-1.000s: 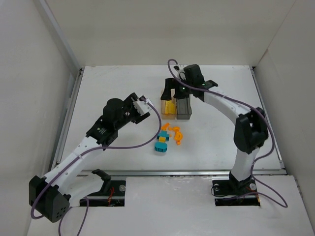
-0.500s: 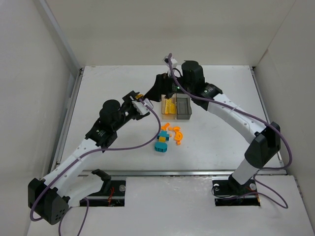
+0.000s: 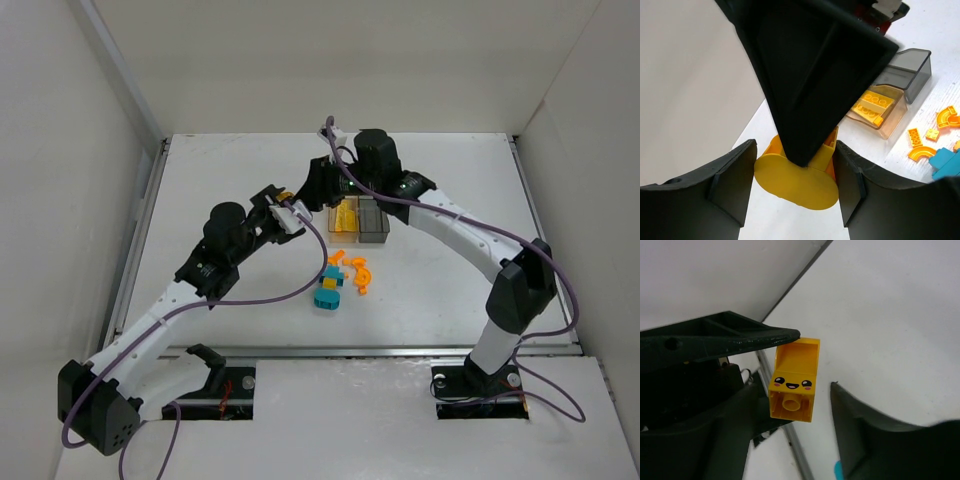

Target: Sort the legos into containers by color

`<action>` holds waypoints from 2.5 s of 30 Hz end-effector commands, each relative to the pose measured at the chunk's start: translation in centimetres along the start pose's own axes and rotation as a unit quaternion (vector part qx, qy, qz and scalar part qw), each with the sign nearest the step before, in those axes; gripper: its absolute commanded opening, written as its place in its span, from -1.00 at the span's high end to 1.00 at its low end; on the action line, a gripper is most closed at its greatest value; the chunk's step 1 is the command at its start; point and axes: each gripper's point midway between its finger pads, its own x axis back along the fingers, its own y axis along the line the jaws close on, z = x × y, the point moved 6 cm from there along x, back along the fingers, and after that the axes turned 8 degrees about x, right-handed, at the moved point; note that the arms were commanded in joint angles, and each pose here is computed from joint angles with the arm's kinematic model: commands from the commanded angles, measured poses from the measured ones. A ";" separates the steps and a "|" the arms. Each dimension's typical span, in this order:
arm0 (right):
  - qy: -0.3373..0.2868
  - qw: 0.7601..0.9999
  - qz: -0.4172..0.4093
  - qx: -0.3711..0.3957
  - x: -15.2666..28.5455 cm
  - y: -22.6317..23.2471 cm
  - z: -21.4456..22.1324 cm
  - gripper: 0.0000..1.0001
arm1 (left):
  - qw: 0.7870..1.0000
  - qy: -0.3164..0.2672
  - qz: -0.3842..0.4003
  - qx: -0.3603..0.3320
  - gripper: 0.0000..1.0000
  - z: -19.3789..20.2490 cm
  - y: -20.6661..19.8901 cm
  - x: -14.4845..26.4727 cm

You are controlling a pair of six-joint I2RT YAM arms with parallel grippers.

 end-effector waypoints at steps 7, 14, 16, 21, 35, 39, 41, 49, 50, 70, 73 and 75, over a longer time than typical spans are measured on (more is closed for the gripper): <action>-0.010 0.998 -0.050 0.019 -0.6 1.6 -1.6 0.83 | 0.998 -0.052 -0.019 -0.007 1.00 -2.7 1.0 0.0; -0.010 0.998 -0.050 0.019 -0.6 1.6 -1.6 1.00 | 0.999 -0.043 0.023 -0.013 0.55 -2.1 -0.1 0.0; -0.017 0.998 -0.046 0.027 -0.3 1.7 -2.0 1.00 | 0.998 -0.034 0.045 -0.009 -0.53 -1.9 -0.7 0.3; -0.018 0.997 -0.034 0.062 0.7 0.6 -1.5 1.00 | 0.995 -0.039 0.088 0.006 -0.90 -2.3 -2.0 1.9; 0.020 0.932 0.001 0.363 7.7 -0.5 1.5 1.00 | 0.967 -0.037 0.250 -0.027 -0.98 -3.2 -4.5 2.2; 0.004 0.903 0.006 0.430 8.0 0.9 2.3 1.00 | 0.964 -0.029 0.265 -0.029 -0.98 -3.8 -3.9 1.3; -0.004 0.892 0.010 0.452 8.7 1.5 2.8 1.00 | 0.962 -0.032 0.268 -0.033 -0.98 -4.0 -3.8 1.0; -0.003 0.878 -0.003 0.478 8.6 3.4 3.6 1.00 | 0.957 -0.044 0.285 -0.044 -0.98 -4.0 -4.2 0.8; -0.002 0.877 -0.008 0.480 8.4 3.7 3.7 1.00 | 0.953 -0.045 0.297 -0.041 -0.98 -3.9 -4.7 0.6; -0.013 0.885 0.055 0.461 8.3 1.7 3.6 1.00 | 0.976 0.009 0.217 0.025 1.00 -2.2 -4.0 -0.8; -0.025 0.914 0.105 0.390 8.8 -1.2 3.1 1.00 | 0.985 0.073 0.152 0.047 1.00 0.2 -3.2 -1.0; -0.054 0.928 0.130 0.346 9.8 -4.5 1.5 1.00 | 0.983 0.120 0.115 0.083 1.00 2.7 -2.4 -0.8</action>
